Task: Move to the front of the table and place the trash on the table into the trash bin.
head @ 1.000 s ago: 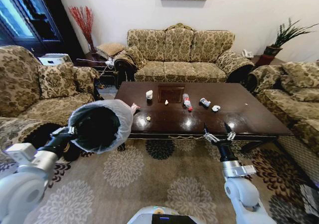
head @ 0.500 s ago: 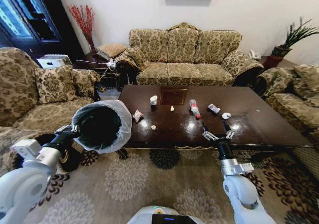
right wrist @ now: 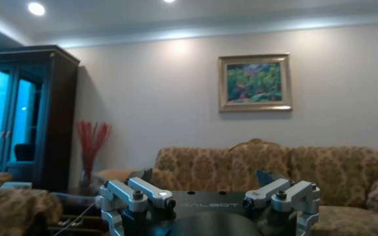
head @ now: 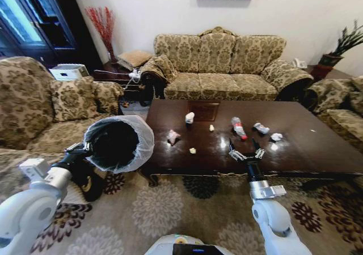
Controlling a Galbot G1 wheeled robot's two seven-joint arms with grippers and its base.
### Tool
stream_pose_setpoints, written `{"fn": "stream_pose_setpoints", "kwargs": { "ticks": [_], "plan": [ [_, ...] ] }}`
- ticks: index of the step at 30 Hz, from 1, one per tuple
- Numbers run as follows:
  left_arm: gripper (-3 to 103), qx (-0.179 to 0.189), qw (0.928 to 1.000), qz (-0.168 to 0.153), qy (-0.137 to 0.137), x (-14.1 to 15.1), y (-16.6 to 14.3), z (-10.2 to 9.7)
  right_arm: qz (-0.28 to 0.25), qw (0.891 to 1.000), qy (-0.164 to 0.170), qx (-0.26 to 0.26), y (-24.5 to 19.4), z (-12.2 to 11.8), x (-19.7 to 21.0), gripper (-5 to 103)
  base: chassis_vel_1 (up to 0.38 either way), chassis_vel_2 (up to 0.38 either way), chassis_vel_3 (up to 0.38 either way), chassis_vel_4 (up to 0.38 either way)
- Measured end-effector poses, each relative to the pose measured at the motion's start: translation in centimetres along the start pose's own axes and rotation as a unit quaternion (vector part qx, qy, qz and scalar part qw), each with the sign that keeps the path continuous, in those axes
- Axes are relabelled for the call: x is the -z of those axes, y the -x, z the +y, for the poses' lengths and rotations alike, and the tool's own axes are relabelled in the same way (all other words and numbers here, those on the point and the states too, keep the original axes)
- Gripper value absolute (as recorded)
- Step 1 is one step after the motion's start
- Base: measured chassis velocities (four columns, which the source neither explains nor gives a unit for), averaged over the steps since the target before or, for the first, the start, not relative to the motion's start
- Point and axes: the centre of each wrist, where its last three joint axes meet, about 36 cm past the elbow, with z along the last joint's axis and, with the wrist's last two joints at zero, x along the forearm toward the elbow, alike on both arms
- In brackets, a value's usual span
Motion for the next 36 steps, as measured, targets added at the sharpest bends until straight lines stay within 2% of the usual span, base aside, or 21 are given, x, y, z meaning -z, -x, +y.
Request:
{"fn": "stream_pose_setpoints", "kwargs": {
  "ticks": [5,7,8,11,15,17,24,30,36],
  "plan": [
    [0,-0.002,1.0,0.001,0.001,0.0,0.1,0.0,0.034,0.999,0.014,0.009,0.6,0.3,0.1,100,0.172,0.124,-0.112,-0.13],
    [0,-0.005,1.0,0.0,-0.001,-0.1,0.2,-0.2,0.097,0.994,0.05,0.01,1.9,1.0,0.5,100,0.0,0.0,0.0,0.0],
    [0,-0.005,1.0,0.0,-0.001,-0.1,0.2,-0.2,0.097,0.994,0.05,0.01,1.9,1.0,0.5,100,0.0,0.0,0.0,0.0],
    [0,-0.011,0.9999,0.003,-0.004,-0.3,0.3,-0.4,0.177,0.98,0.094,0.013,4.5,1.5,0.4,100,-0.059,-0.051,0.016,0.013],
    [0,-0.015,0.9999,0.005,-0.004,-0.4,0.4,-0.5,0.208,0.972,0.108,0.021,6.5,2.2,-0.1,100,-0.078,-0.065,0.047,0.023],
    [0,-0.018,0.9998,0.006,-0.003,-0.5,0.8,-0.5,0.232,0.965,0.113,0.045,8.5,4.0,-1.5,100,-0.031,0.002,0.004,0.006],
    [0,-0.034,0.9993,0.014,0.004,-0.7,2.4,-0.6,0.245,0.958,0.128,0.081,10.4,6.9,-3.8,100,0.026,0.017,0.0,0.002],
    [0,-0.034,0.999,0.026,0.012,-0.9,3.2,0.0,0.273,0.951,0.127,0.068,13.6,10.2,-7.3,100,0.0,0.0,0.0,0.0],
    [0,-0.041,0.9979,0.042,0.03,-0.9,4.4,0.8,0.282,0.949,0.124,0.063,15.3,11.8,-9.1,100,0.0,0.0,0.0,0.0]
  ]
}}
